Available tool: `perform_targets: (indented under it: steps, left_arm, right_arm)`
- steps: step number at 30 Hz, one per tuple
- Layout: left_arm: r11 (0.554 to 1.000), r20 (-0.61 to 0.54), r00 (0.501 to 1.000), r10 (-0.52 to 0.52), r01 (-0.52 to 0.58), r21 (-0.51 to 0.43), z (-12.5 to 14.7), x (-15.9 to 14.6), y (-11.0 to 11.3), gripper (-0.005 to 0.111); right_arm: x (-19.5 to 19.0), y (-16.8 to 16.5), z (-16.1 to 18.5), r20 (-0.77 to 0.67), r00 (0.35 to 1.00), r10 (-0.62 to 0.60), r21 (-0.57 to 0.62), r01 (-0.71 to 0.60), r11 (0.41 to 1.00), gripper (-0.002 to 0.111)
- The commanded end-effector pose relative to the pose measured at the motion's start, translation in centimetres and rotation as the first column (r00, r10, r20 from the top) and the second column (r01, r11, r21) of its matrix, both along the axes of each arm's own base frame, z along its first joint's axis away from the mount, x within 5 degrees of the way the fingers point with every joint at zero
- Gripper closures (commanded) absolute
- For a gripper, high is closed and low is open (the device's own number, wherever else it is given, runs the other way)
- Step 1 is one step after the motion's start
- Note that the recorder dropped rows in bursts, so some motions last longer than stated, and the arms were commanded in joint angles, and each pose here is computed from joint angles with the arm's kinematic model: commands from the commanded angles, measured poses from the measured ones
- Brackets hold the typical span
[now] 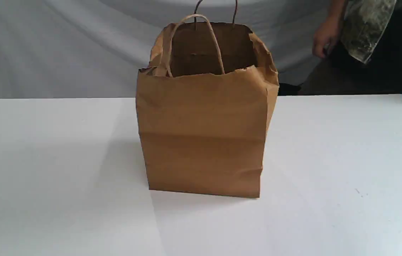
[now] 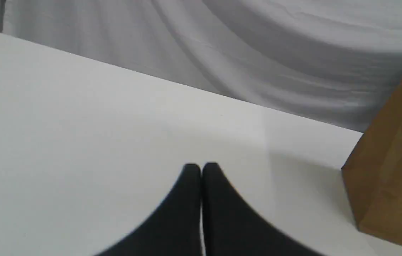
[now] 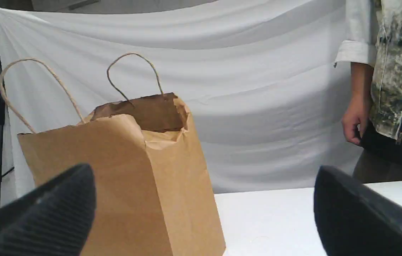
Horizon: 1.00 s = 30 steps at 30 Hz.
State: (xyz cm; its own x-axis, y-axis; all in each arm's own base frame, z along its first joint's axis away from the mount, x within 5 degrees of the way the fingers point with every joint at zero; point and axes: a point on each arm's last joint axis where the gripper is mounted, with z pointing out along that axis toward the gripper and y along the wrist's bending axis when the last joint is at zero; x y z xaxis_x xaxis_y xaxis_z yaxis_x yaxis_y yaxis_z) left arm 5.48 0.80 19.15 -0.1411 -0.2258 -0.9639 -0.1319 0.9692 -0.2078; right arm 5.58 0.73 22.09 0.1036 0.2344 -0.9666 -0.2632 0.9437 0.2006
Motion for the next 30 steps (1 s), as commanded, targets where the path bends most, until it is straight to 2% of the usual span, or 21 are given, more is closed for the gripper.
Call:
perform_targets:
  steps: [1,6,13,17,30]
  left_arm:
    - [0.997,0.001,1.0,-0.024,0.024,0.072,-0.06,0.02,-0.06,0.107]
    - [0.981,0.006,0.99,-0.14,0.138,0.135,0.06,0.09,-0.59,0.107]
    - [0.988,-0.007,0.995,-0.095,0.095,0.118,-0.08,0.06,-0.27,0.107]
    - [0.997,-0.019,0.997,-0.074,0.074,0.035,-0.27,0.02,-0.19,0.107]
    - [0.996,-0.013,0.997,-0.078,0.078,0.05,-0.2,0.03,-0.21,0.107]
  right_arm:
    - [0.0,-0.05,-0.09,0.002,1.0,-0.005,-0.002,0.005,1.0,0.026]
    - [0.0,-0.05,-0.09,0.002,1.0,-0.005,-0.002,0.005,1.0,0.026]
    - [0.0,-0.05,-0.09,0.002,1.0,-0.005,-0.002,0.005,1.0,0.026]
    - [0.0,-0.05,-0.09,0.002,1.0,-0.005,-0.002,0.005,1.0,0.026]
    - [0.0,-0.04,-0.09,0.003,1.0,-0.005,-0.004,0.005,1.0,0.026]
